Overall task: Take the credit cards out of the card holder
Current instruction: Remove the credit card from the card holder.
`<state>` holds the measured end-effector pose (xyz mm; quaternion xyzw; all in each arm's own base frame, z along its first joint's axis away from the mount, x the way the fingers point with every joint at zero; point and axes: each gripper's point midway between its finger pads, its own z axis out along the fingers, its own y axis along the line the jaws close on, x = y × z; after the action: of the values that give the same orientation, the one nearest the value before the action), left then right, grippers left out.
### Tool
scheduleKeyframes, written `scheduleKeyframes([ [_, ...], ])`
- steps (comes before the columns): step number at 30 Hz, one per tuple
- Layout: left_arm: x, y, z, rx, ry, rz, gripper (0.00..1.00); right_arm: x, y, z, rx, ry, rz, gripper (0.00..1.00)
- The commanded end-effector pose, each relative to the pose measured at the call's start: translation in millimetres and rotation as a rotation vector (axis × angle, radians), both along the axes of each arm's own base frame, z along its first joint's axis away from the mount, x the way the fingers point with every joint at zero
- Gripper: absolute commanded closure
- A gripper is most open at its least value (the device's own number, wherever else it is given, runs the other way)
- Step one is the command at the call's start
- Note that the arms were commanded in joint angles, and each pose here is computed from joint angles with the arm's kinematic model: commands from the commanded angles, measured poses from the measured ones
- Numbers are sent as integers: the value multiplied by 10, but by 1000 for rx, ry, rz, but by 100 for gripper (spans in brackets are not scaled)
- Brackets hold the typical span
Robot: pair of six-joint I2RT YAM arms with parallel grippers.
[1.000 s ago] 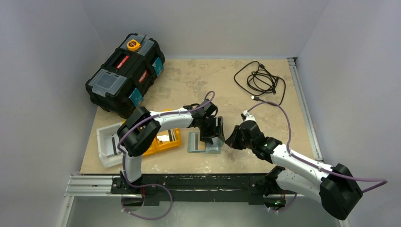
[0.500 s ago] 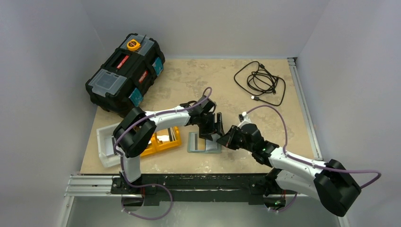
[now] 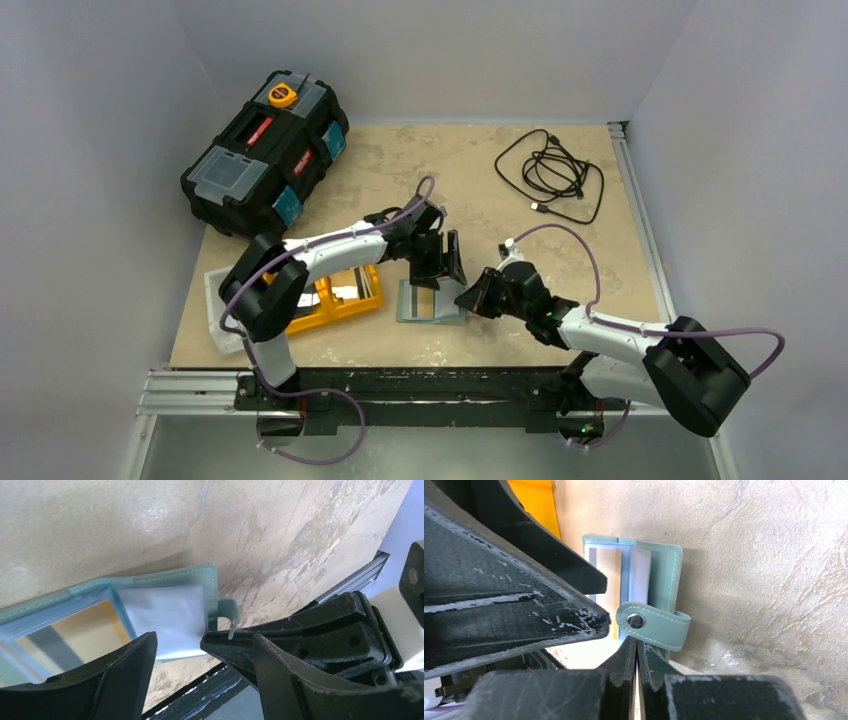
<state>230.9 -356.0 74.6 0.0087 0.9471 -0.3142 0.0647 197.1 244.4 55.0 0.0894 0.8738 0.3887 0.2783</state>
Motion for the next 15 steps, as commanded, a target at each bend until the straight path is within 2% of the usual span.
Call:
scheduleKeyframes([
  [1,36,186,148,11,-63,6,30,112,94,190,20,-54,5,100],
  [7,70,576,65,121,-104,57,35,119,131,132,-8,-39,24,100],
  [15,19,938,1,203,-136,88,59,122,323,5,25,5,87,100],
])
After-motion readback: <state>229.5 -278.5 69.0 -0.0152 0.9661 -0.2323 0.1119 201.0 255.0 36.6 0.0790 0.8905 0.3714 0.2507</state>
